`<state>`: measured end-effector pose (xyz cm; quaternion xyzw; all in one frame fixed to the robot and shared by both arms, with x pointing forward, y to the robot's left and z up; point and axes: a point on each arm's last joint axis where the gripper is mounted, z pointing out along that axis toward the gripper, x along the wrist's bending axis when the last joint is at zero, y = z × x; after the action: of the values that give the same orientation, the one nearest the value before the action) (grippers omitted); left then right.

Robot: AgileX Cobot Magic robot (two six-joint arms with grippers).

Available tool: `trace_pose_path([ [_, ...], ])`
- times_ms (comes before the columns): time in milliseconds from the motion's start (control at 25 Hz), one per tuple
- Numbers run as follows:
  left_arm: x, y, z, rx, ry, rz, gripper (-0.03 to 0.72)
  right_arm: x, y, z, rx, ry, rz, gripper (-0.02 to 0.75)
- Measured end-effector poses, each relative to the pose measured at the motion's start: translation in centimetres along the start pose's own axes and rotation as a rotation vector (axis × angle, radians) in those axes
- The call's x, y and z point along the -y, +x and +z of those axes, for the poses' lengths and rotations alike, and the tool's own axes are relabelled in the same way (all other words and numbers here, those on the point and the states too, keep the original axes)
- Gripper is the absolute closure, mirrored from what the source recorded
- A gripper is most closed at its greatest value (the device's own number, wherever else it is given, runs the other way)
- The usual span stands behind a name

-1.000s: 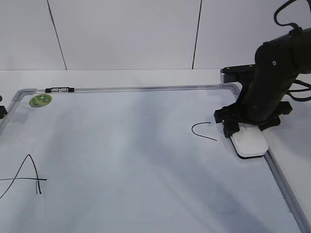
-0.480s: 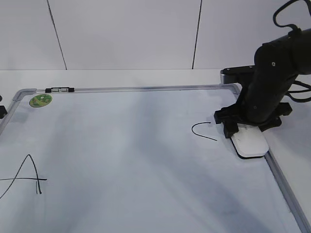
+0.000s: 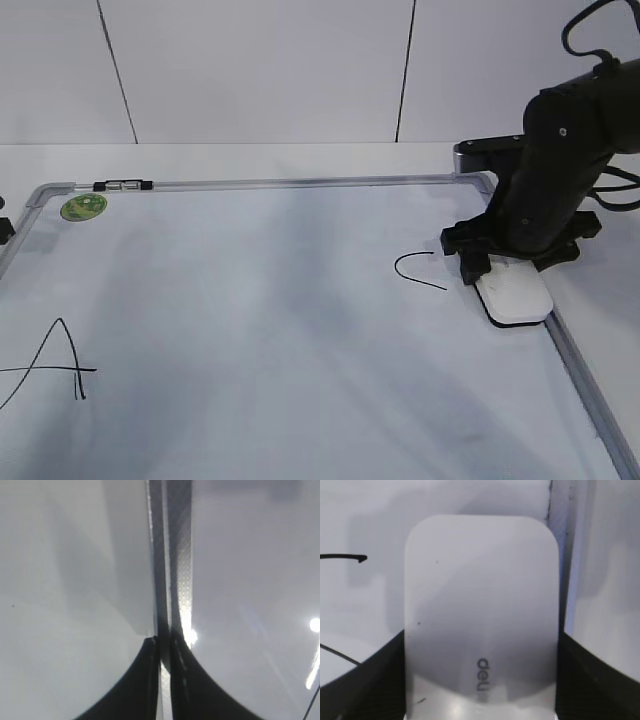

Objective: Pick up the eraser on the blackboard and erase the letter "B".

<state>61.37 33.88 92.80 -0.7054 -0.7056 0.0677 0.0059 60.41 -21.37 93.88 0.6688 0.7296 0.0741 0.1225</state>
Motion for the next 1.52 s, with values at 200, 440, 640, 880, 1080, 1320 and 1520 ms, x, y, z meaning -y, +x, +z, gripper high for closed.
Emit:
trace_pose_path([
  [200,0.02,0.0,0.0,0.0,0.002,0.0,0.675,0.0,0.0,0.0,0.0,0.0,0.0,0.17],
  [440,0.01,-0.01,0.0,0.001,0.002,0.0,0.675,0.0,0.0,0.0,0.0,0.0,0.0,0.17],
  [640,0.01,-0.02,0.0,0.002,0.001,-0.001,0.675,0.11,0.18,-0.01,-0.02,0.012,0.036,0.155],
  [880,0.0,-0.1,0.0,0.011,0.0,-0.005,0.675,0.39,0.12,-0.05,-0.012,0.047,0.056,0.129],
  [1080,0.01,-0.04,0.0,0.012,0.0,-0.007,0.675,0.38,-0.02,-0.08,0.004,0.049,0.043,0.141],
  [1320,0.01,-0.04,0.0,0.012,0.0,-0.007,0.676,0.35,-0.11,-0.07,0.013,0.046,0.033,0.176],
  [1520,0.0,-0.05,0.0,0.013,0.0,-0.008,0.676,0.34,-0.13,-0.1,0.015,0.046,0.037,0.179],
])
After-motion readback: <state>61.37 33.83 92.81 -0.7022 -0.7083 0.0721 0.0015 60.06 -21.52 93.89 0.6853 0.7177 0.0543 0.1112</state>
